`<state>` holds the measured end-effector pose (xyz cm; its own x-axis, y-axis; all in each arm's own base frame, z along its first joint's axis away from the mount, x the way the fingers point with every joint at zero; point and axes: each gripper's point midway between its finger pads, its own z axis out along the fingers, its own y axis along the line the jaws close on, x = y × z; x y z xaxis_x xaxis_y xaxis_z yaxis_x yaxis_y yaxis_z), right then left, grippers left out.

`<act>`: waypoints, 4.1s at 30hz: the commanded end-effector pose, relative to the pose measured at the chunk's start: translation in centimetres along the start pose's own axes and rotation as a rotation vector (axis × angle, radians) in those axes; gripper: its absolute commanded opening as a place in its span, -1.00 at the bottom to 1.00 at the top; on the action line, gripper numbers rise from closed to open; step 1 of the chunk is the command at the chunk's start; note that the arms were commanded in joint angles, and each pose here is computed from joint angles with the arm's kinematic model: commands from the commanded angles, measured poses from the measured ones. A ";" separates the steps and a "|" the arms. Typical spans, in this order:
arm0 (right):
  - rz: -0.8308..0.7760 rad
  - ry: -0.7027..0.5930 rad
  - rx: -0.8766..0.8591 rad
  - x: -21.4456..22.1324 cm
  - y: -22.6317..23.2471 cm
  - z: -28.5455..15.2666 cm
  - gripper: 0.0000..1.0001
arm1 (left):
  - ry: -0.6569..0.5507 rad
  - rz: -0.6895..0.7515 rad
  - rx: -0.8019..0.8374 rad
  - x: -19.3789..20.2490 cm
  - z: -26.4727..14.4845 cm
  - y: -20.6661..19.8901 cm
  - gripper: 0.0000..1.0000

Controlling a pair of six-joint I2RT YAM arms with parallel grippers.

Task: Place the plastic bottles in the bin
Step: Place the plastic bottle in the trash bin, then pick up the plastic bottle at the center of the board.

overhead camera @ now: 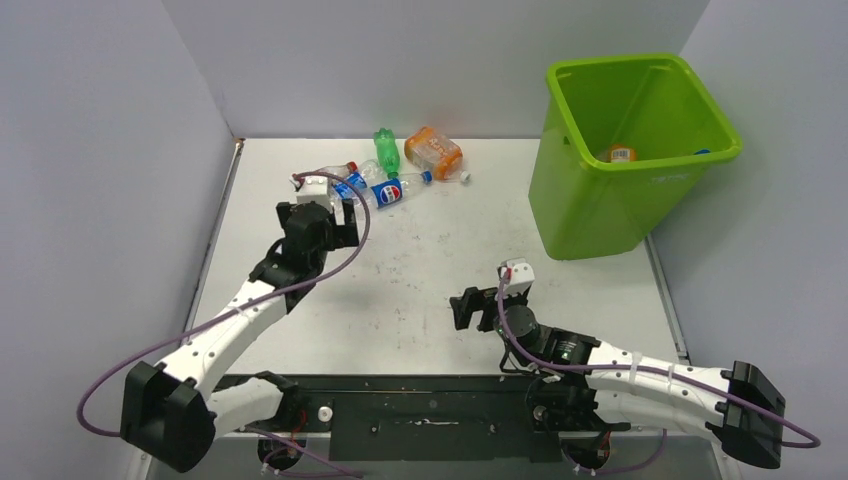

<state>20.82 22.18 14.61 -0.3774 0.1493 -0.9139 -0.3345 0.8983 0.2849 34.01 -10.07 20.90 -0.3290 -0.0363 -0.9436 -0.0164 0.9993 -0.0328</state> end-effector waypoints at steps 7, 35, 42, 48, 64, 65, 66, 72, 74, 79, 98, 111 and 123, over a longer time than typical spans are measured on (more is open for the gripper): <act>0.135 -0.003 -0.099 1.5 1.1 -0.6 1.00 | 0.141 -0.220 -0.094 0.0 7.5 1.4 0.93; 0.110 0.034 -0.159 -1.0 1.5 -3.5 1.00 | 0.309 0.724 0.428 1.9 20.9 -13.5 0.92; 0.112 -0.002 -0.169 -2.8 1.6 -4.2 1.00 | 0.360 0.731 0.416 4.8 21.9 -12.6 0.94; 0.114 -0.017 -0.182 -3.5 1.9 -4.4 0.91 | 0.380 0.722 0.368 6.1 23.2 -11.0 0.99; 0.075 -0.048 -0.181 -5.3 2.2 -4.6 0.91 | 0.478 0.715 0.386 10.7 23.0 -11.4 0.58; 0.078 -0.047 -0.182 -5.3 2.1 -4.7 0.91 | 0.477 0.710 0.389 10.6 22.8 -11.6 0.51; 0.084 -0.048 -0.180 -5.3 2.1 -4.8 0.91 | 0.478 0.704 0.393 10.5 22.6 -11.7 0.40; 0.126 -0.057 -0.185 -5.6 1.9 -5.4 0.91 | 0.445 0.629 0.414 7.7 20.5 -13.4 -0.35; 0.128 -0.066 -0.182 -6.2 1.8 -5.7 0.91 | 0.391 0.565 0.442 4.6 18.9 -14.3 -0.47; 0.079 -0.087 -0.154 -7.8 1.5 -6.0 0.91 | 0.228 0.384 0.562 -2.1 13.0 -15.6 -0.62; 0.002 -0.330 -0.456 -22.9 10.2 -10.5 0.86 | -0.512 -0.006 1.211 -7.0 -16.9 -15.1 -1.00; 0.102 -0.356 -0.586 -24.9 15.7 -8.5 0.88 | -0.504 0.101 1.312 -3.9 -20.5 -17.5 -1.00; 0.164 -0.352 -0.549 -24.7 15.8 -7.1 0.68 | -0.523 0.113 1.306 -4.0 -21.4 -17.6 -1.00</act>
<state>18.77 29.87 40.67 -0.2065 0.3834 -0.9002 -0.7134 0.5706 0.4067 15.42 -27.91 29.97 0.0637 -0.1966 -0.9784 0.9625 0.2711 0.0082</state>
